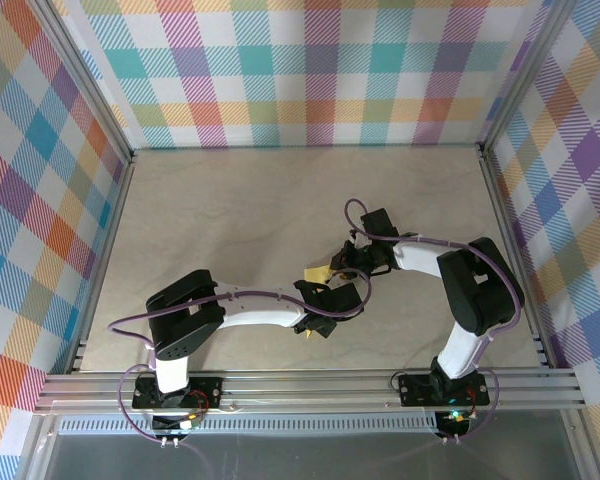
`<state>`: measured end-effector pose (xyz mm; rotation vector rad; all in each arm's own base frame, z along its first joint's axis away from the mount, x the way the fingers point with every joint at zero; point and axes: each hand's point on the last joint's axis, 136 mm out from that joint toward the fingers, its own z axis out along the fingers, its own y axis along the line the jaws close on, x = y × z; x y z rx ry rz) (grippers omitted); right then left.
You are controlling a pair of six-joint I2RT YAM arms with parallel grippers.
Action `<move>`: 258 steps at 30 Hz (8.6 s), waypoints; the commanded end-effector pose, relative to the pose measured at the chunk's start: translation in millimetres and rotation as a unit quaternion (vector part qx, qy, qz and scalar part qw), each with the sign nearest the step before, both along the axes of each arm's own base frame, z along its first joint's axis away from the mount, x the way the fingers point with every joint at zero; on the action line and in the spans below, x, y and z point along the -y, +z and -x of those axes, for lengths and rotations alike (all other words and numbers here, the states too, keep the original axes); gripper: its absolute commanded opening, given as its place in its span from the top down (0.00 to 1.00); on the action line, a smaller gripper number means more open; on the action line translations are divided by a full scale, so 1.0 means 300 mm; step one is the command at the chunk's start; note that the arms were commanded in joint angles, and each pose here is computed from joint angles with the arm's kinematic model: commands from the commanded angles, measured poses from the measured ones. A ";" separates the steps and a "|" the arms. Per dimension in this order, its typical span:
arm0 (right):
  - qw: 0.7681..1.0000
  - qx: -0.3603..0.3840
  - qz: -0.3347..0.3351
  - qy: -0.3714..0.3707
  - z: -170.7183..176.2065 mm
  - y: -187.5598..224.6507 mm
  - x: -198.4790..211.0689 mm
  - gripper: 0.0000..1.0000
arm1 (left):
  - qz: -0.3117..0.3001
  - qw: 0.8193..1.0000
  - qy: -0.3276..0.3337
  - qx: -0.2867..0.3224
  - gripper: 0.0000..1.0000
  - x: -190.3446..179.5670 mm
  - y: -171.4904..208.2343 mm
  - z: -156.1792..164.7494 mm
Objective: Fold a paper plane with a square sheet of paper (fold left side to right side)
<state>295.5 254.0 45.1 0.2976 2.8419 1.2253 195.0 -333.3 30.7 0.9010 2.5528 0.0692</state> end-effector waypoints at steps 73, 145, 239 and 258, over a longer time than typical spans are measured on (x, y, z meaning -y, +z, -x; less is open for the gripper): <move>0.999 -0.034 0.009 -0.008 0.016 -0.004 -0.002 1.00 | 0.043 0.999 -0.003 -0.030 0.78 0.014 0.010 0.013; 0.996 0.092 -0.012 0.004 0.077 0.077 0.090 0.53 | 0.464 0.839 0.147 -0.245 1.00 0.028 0.079 -0.147; 0.998 0.031 0.057 0.013 0.070 -0.134 0.029 0.62 | 0.480 0.824 0.183 -0.240 0.61 0.003 0.069 -0.282; 0.997 0.028 0.073 0.025 0.078 -0.142 0.034 0.62 | 0.450 0.842 0.193 -0.227 0.85 -0.003 0.015 -0.314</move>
